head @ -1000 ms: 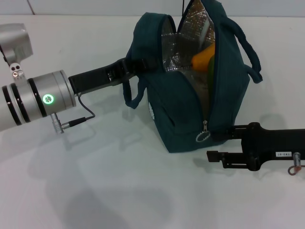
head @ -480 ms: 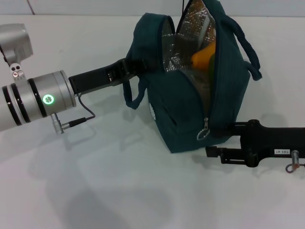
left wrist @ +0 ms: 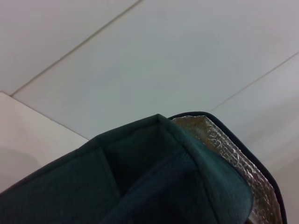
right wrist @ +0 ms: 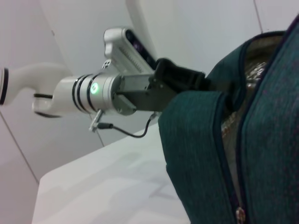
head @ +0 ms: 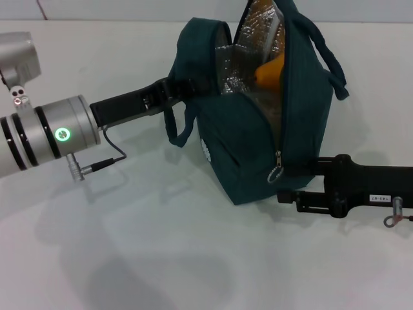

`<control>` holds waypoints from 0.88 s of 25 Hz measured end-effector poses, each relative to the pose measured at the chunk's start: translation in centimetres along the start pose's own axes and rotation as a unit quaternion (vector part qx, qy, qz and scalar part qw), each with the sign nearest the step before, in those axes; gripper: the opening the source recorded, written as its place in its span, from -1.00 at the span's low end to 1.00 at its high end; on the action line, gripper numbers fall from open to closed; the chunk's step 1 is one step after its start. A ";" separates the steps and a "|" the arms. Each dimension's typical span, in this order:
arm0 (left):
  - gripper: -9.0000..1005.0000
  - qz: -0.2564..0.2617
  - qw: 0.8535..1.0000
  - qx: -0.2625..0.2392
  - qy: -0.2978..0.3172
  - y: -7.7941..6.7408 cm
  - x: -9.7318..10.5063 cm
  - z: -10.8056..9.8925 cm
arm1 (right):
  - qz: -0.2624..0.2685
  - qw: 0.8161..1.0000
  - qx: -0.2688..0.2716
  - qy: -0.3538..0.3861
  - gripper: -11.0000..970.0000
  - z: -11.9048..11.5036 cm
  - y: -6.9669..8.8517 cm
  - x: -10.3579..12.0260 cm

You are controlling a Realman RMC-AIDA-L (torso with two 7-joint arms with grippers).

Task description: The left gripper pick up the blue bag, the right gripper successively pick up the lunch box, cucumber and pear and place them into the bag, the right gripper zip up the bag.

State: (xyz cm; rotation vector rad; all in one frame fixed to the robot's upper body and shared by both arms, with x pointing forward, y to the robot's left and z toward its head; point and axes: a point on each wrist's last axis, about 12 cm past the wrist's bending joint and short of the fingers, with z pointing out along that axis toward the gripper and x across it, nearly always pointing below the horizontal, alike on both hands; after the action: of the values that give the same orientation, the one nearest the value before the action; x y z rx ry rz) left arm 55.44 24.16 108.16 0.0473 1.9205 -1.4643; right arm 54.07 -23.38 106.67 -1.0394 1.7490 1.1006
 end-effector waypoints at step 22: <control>-0.90 0.000 1.000 0.000 -0.001 0.1 0.2 -0.2 | 0.005 1.000 0.006 0.003 0.12 0.3 -0.1 0.2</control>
State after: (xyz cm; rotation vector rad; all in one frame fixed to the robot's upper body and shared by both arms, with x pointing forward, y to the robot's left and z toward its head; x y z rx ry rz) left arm 55.23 24.32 108.06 0.0446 1.9179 -1.4650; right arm 54.14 -23.19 106.37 -1.0287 1.7657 1.0922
